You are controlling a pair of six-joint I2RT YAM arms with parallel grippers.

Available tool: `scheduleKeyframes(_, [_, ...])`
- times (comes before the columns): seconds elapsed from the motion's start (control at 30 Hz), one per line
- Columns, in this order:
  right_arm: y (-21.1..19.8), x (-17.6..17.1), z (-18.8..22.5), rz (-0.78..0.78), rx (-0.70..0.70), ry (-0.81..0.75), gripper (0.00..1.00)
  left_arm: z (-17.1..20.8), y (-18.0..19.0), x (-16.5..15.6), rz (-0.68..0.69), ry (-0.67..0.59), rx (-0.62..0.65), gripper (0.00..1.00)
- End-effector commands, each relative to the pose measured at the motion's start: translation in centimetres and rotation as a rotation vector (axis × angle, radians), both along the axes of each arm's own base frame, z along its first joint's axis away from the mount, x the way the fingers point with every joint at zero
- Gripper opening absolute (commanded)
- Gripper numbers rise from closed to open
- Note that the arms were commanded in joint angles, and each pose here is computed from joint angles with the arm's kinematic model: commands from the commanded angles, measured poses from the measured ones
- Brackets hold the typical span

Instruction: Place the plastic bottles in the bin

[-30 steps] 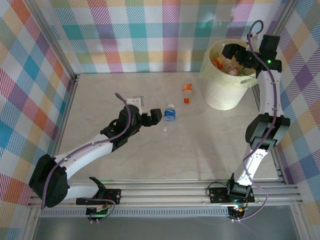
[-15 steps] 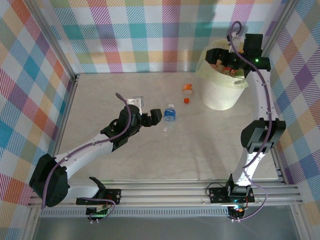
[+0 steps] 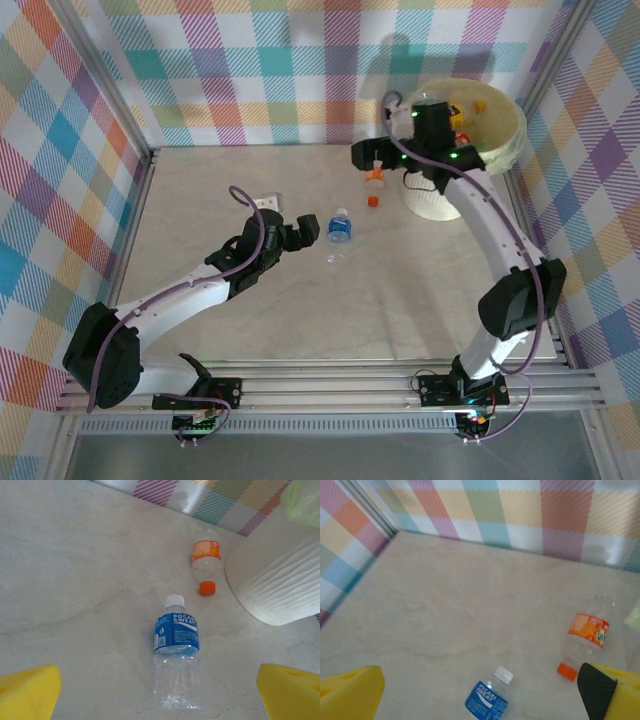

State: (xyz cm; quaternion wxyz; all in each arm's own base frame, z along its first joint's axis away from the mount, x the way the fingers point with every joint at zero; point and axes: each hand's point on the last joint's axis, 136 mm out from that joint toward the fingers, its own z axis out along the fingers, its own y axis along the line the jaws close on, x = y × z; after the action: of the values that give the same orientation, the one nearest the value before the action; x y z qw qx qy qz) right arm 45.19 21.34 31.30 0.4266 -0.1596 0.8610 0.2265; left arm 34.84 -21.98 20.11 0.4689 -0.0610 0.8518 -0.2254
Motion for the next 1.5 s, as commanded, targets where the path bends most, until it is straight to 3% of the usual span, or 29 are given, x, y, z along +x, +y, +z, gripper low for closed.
scheduleKeyframes(0.0, [-0.3,3.1,-4.9,-0.129,-0.108,0.022,1.00,0.8,0.5,0.3,0.061,-0.003,-0.010,1.00])
scheduleKeyframes(0.23, [-1.5,7.1,-14.0,-0.303,-0.273,0.101,1.00,0.2,1.8,0.0,0.120,0.013,0.001,1.00])
scheduleKeyframes(0.47, [-2.9,9.9,-20.4,-0.431,-0.400,0.208,1.00,-0.4,2.4,-0.1,0.146,0.024,0.013,1.00])
scheduleKeyframes(0.9, [-3.1,12.2,-26.4,-0.456,-0.512,0.337,0.89,-1.1,3.6,-0.3,0.186,0.034,0.052,1.00])
scheduleKeyframes(1.0, [-3.3,12.6,-26.6,-0.451,-0.512,0.355,0.83,-1.3,3.8,-0.3,0.196,0.037,0.060,1.00])
scheduleKeyframes(1.23, [-2.4,11.7,-26.1,-0.375,-0.475,0.361,0.56,-1.6,3.5,-0.1,0.185,0.042,0.065,1.00])
scheduleKeyframes(1.47, [0.5,8.6,-17.9,-0.191,-0.349,0.193,0.46,-2.8,1.2,0.6,0.098,0.088,0.074,1.00])
